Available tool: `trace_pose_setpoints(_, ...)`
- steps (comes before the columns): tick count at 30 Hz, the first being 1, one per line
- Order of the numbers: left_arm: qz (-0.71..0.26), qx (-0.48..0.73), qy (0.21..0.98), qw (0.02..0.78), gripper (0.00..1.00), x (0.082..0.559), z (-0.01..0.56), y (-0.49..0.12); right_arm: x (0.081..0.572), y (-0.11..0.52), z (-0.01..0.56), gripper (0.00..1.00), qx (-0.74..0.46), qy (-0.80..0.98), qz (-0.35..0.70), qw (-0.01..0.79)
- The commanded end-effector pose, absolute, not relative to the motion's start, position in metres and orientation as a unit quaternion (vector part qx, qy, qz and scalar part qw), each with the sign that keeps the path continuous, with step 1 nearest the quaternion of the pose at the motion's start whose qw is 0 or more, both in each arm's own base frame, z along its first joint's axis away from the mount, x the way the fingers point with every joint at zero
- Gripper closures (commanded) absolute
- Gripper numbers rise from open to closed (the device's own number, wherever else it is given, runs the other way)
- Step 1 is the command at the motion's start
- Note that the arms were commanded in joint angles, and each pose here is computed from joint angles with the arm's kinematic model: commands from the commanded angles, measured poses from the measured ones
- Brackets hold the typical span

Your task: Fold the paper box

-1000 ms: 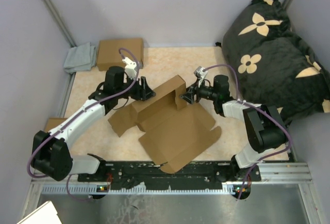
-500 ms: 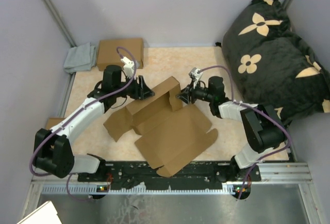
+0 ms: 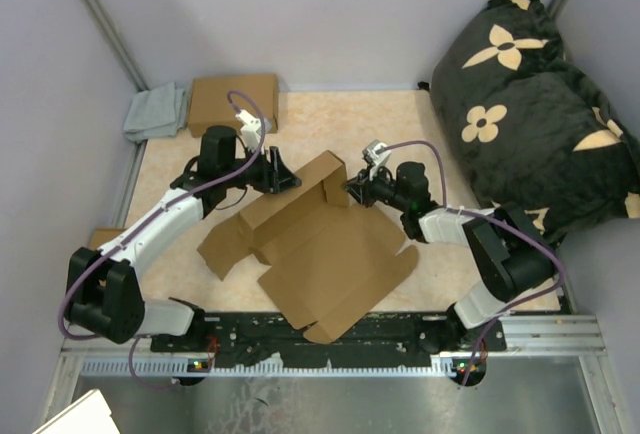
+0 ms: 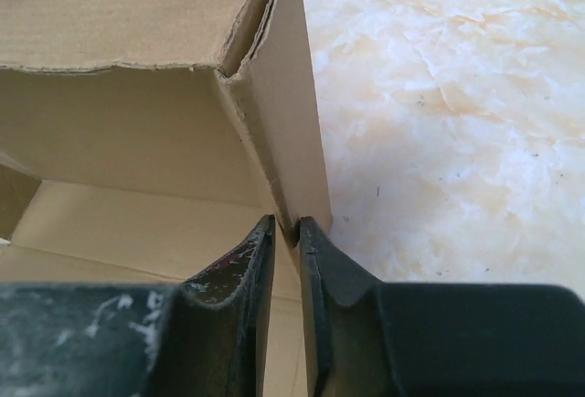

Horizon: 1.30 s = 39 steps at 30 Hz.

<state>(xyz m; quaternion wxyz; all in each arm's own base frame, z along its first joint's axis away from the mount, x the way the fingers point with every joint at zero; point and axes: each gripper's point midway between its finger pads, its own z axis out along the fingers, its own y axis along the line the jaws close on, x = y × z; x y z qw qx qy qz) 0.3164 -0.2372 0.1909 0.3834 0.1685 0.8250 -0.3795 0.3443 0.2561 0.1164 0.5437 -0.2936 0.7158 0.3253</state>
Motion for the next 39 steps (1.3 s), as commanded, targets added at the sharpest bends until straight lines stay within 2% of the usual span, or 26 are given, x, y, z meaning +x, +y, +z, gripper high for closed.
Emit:
trace_pose_setpoints(1, -0.394, 0.178, 0.813, 0.389, 0.43, 0.318, 0.201, -0.242, 0.355, 0.265, 0.158, 0.85, -0.284, 0.674, 0.336, 0.594)
trace_pose_setpoints(3, -0.399, 0.178, 0.814, 0.383, 0.44, 0.317, 0.200, -0.243, 0.353, 0.269, 0.163, 0.84, -0.278, 0.667, 0.345, 0.599)
trace_pose_setpoints(9, -0.410, 0.180, 0.814, 0.371, 0.45, 0.315, 0.197, -0.247, 0.348, 0.284, 0.165, 0.69, -0.287, 0.647, 0.370, 0.602)
trace_pose_setpoints(16, -0.416, 0.181, 0.814, 0.362, 0.46, 0.314, 0.194, -0.249, 0.362, 0.297, 0.150, 0.68, -0.284, 0.662, 0.369, 0.587)
trace_pose_setpoints(19, -0.416, 0.181, 0.815, 0.362, 0.47, 0.314, 0.194, -0.249, 0.367, 0.298, 0.147, 0.75, -0.281, 0.670, 0.356, 0.588)
trace_pose_setpoints(20, -0.414, 0.179, 0.815, 0.363, 0.47, 0.314, 0.194, -0.249, 0.370, 0.297, 0.146, 0.80, -0.276, 0.674, 0.349, 0.589)
trace_pose_setpoints(22, -0.409, 0.177, 0.817, 0.365, 0.47, 0.316, 0.193, -0.247, 0.375, 0.293, 0.143, 0.97, -0.259, 0.693, 0.319, 0.593)
trace_pose_setpoints(23, -0.406, 0.176, 0.818, 0.368, 0.47, 0.316, 0.193, -0.246, 0.378, 0.290, 0.141, 1.00, -0.249, 0.704, 0.292, 0.598)
trace_pose_setpoints(26, -0.399, 0.171, 0.819, 0.374, 0.47, 0.319, 0.194, -0.243, 0.380, 0.281, 0.140, 1.00, -0.226, 0.732, 0.197, 0.612)
trace_pose_setpoints(28, -0.396, 0.168, 0.821, 0.376, 0.44, 0.319, 0.195, -0.242, 0.375, 0.278, 0.136, 1.00, -0.213, 0.745, 0.170, 0.608)
trace_pose_setpoints(39, -0.394, 0.171, 0.817, 0.384, 0.44, 0.316, 0.201, -0.240, 0.331, 0.235, 0.120, 1.00, -0.131, 0.794, 0.147, 0.575)
